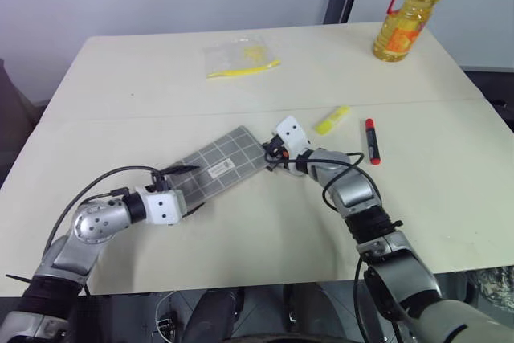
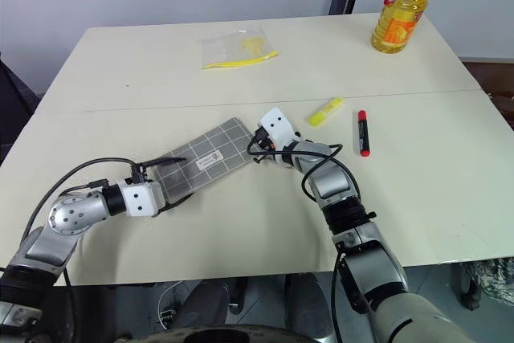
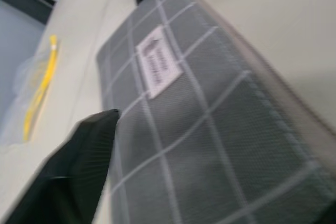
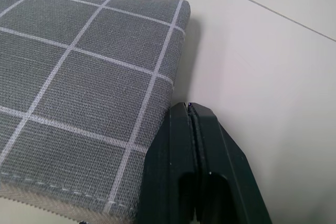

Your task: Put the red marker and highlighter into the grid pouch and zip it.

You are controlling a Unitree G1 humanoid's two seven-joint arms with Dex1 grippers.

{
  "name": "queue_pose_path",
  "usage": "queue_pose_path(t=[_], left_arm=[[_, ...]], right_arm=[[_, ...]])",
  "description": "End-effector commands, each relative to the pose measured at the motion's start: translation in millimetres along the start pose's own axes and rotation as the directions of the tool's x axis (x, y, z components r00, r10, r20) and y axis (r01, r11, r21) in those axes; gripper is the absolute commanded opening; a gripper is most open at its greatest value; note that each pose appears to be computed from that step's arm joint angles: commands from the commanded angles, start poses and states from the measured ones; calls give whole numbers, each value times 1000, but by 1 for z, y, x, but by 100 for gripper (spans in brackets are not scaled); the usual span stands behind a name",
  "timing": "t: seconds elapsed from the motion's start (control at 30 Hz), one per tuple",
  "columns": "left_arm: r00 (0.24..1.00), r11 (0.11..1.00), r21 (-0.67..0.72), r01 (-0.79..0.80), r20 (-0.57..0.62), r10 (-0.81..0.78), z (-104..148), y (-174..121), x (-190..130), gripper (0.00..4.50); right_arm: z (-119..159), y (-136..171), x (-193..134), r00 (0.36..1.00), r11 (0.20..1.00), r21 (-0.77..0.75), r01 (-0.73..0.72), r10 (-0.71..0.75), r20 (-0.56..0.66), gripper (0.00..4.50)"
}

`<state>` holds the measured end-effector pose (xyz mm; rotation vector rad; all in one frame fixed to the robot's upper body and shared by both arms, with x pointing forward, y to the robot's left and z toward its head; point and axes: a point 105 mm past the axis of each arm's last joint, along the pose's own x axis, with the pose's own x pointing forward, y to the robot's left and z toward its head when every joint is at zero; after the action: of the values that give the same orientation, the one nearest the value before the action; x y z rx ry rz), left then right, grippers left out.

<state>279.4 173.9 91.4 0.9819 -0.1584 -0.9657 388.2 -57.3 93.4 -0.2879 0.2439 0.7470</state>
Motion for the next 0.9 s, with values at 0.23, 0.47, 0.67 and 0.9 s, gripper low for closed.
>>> queue_pose_path(t=[0.23, 0.47, 0.67, 0.9], left_arm=[[997, 997, -59, -57, 57, 61, 9, 9, -3, 2], [976, 946, -284, -159, 102, 195, 29, 28, 6, 0], [940, 861, -436, -262, 86, 329, 37, 45, 20, 0], [921, 804, -529, -273, 99, 377, 41, 53, 22, 0]], right_arm=[[24, -31, -22, 987, 991, -44, 130, -125, 97, 0], [36, -81, -64, 933, 943, -14, 333, -327, 150, 25], [35, -97, -81, 917, 926, 10, 378, -376, 134, 277], [52, -77, -102, 942, 966, -42, 256, -239, 236, 447]])
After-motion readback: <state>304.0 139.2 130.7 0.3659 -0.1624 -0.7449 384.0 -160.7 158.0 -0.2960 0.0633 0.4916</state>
